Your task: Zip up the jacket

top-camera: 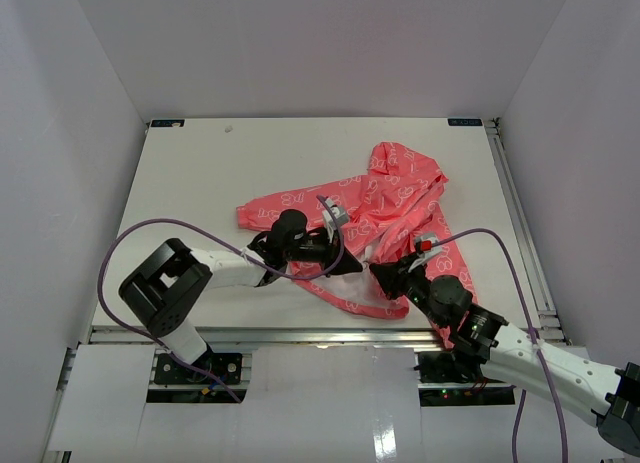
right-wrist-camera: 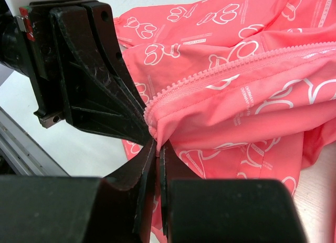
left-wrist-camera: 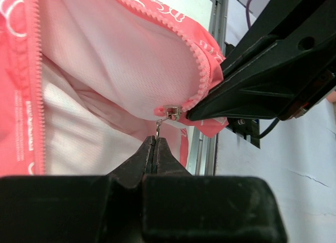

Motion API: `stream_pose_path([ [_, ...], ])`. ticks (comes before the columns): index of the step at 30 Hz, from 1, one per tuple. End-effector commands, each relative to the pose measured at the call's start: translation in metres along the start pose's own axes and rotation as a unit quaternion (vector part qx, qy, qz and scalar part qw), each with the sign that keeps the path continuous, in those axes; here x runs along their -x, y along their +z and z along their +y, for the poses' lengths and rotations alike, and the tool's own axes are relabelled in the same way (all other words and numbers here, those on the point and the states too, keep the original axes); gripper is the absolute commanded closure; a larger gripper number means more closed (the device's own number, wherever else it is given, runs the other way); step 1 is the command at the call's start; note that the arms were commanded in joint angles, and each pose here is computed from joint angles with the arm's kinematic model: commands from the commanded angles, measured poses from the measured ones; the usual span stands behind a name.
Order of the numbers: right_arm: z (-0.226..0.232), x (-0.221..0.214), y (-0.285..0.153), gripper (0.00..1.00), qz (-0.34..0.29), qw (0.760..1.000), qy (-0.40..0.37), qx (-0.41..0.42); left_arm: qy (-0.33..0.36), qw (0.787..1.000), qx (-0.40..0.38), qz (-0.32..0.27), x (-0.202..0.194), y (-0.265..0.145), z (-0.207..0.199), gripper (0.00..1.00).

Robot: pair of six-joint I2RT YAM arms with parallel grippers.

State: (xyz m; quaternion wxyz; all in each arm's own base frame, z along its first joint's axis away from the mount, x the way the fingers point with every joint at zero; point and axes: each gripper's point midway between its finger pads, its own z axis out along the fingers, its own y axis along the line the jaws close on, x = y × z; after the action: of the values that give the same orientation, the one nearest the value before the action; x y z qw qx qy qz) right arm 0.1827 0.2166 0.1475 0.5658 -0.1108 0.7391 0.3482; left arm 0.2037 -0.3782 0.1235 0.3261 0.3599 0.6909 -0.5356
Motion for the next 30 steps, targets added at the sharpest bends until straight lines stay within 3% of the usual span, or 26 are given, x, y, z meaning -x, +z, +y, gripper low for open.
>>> stream_pose_path([
  [1,0.021,0.039,0.000,0.92,-0.040,0.999,0.011,0.025,0.026,0.998,0.049,-0.018,0.022,-0.011,0.004,1.00],
  [30,0.040,0.061,0.006,0.92,-0.064,0.996,0.007,0.058,0.004,0.999,0.044,0.022,-0.002,-0.011,0.005,1.00],
])
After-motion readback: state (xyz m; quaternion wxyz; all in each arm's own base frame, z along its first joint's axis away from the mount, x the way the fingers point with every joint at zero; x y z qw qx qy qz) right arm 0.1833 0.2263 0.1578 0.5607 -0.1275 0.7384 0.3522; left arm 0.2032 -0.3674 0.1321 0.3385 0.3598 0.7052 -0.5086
